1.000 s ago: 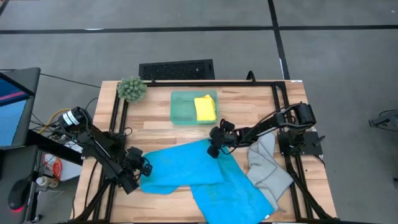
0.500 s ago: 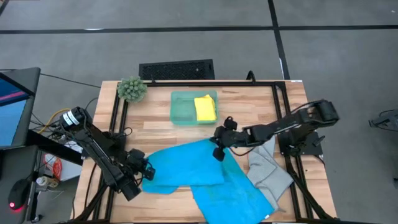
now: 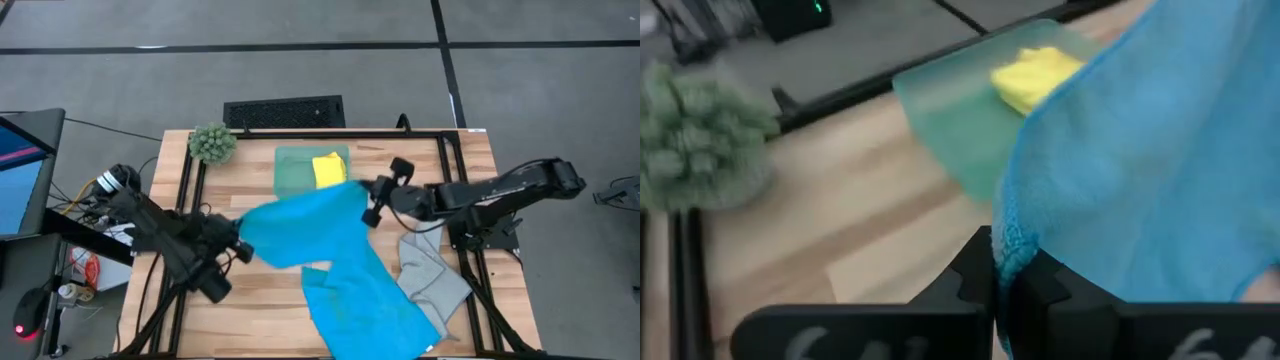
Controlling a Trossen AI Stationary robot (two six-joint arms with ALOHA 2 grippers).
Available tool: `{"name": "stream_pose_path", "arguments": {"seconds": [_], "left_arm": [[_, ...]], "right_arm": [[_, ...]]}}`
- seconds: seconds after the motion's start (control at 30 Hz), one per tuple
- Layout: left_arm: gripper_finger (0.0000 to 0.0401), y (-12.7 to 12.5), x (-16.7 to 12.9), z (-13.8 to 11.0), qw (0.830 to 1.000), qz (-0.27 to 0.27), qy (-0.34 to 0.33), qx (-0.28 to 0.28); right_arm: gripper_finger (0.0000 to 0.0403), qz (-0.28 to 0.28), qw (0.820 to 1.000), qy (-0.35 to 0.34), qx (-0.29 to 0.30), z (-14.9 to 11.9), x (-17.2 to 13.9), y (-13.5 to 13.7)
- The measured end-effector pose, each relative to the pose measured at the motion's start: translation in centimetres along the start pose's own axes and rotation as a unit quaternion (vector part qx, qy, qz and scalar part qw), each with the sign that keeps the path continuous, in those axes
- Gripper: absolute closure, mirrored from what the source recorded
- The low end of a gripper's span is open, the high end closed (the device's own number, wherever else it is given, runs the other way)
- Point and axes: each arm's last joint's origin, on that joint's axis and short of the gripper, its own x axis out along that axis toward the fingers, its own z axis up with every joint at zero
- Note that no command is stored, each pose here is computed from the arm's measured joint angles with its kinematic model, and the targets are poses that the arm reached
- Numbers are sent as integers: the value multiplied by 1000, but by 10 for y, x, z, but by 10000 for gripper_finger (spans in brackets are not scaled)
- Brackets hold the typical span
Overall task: Fold microfiber towels
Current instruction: Fold the left blue microfiber towel
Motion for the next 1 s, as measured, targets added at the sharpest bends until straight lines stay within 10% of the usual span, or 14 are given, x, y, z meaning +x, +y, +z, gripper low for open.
{"name": "stream_pose_path", "arguments": {"seconds": [0.5, 1.0], "left_arm": [[401, 43, 27, 64, 991, 59, -74, 91], [401, -14, 2, 0, 988, -50, 62, 135]], "right_arm": [[396, -87, 994, -30, -66, 13, -20, -36], [395, 96, 995, 37, -12, -57, -68, 34]]}}
